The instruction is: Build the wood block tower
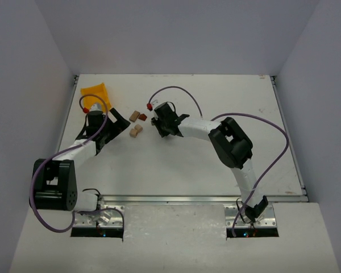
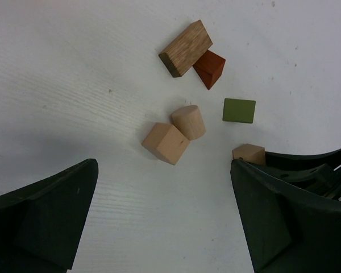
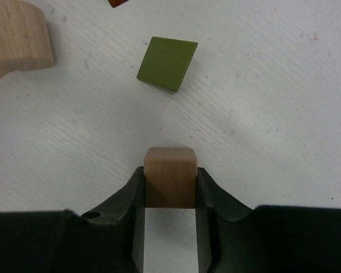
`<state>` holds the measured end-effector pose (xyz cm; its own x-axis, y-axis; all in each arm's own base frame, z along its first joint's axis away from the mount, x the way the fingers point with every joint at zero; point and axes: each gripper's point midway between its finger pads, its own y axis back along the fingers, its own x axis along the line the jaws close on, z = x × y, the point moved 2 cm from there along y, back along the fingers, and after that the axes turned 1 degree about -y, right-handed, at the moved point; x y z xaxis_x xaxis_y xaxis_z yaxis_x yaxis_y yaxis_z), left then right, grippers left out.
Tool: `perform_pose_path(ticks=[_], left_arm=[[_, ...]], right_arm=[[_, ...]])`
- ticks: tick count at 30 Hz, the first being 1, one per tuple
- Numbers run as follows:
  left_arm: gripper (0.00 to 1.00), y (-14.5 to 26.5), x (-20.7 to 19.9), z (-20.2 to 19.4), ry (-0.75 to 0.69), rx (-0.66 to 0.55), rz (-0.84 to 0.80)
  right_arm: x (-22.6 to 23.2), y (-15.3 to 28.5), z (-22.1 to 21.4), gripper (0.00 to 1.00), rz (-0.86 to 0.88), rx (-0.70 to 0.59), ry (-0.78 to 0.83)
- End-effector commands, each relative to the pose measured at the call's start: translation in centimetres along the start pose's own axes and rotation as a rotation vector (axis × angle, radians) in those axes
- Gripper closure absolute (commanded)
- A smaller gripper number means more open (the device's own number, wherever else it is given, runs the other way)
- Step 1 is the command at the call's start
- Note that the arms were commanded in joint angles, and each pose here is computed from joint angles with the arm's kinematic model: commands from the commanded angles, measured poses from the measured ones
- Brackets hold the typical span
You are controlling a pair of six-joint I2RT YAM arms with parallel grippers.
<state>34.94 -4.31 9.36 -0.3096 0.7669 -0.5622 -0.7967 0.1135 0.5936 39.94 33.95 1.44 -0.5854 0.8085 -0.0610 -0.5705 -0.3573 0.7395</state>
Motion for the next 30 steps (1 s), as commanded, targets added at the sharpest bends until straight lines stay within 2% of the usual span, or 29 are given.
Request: perform_pose_path(ticks=[1,2,7,12,17,22,25,30], left_arm=[[0.00,-0.3,-2.3,1.4,-0.049,-0.039,-0.058],[0.00,-0.4,-2.4,1.3,-0.052,-0.038,-0.057],[0.00,-0.5,-2.4,1.2,-0.068,-0.040,-0.048],[0.00,-0.7,-2.6,0.9,-0.090,-0.036,-0.040],[0.00,-1.0,-2.8,0.7,-0.111,-0.029,-0.020],[0.00,-1.6,-2.5,0.3,-0.132,-0.008,0.011],[0.00,-1.6,-2.6,0.4,-0.138,-0.011,0.016],[0.00,-1.7,-2.4,0.3,-0.142,-0.013,0.029]], right_arm=[[0.1,1.9,3.4,0.79,0.011,-0.110,-0.033],[-0.1,2.5,2.9,0.83,0.000,-0.112,-0.046],[-2.0,5.7,0.2,0.87,-0.117,-0.091,-0.154],[-5.0,10.6,-5.0,0.86,-0.319,-0.059,-0.336],[-6.7,13.1,-9.3,0.85,-0.429,-0.028,-0.390],[-7.4,12.1,-8.4,0.85,-0.445,-0.024,-0.373],[-7.1,10.8,-6.4,0.85,-0.421,-0.035,-0.369],[-5.3,8.3,-5.8,0.86,-0.318,-0.019,-0.397]])
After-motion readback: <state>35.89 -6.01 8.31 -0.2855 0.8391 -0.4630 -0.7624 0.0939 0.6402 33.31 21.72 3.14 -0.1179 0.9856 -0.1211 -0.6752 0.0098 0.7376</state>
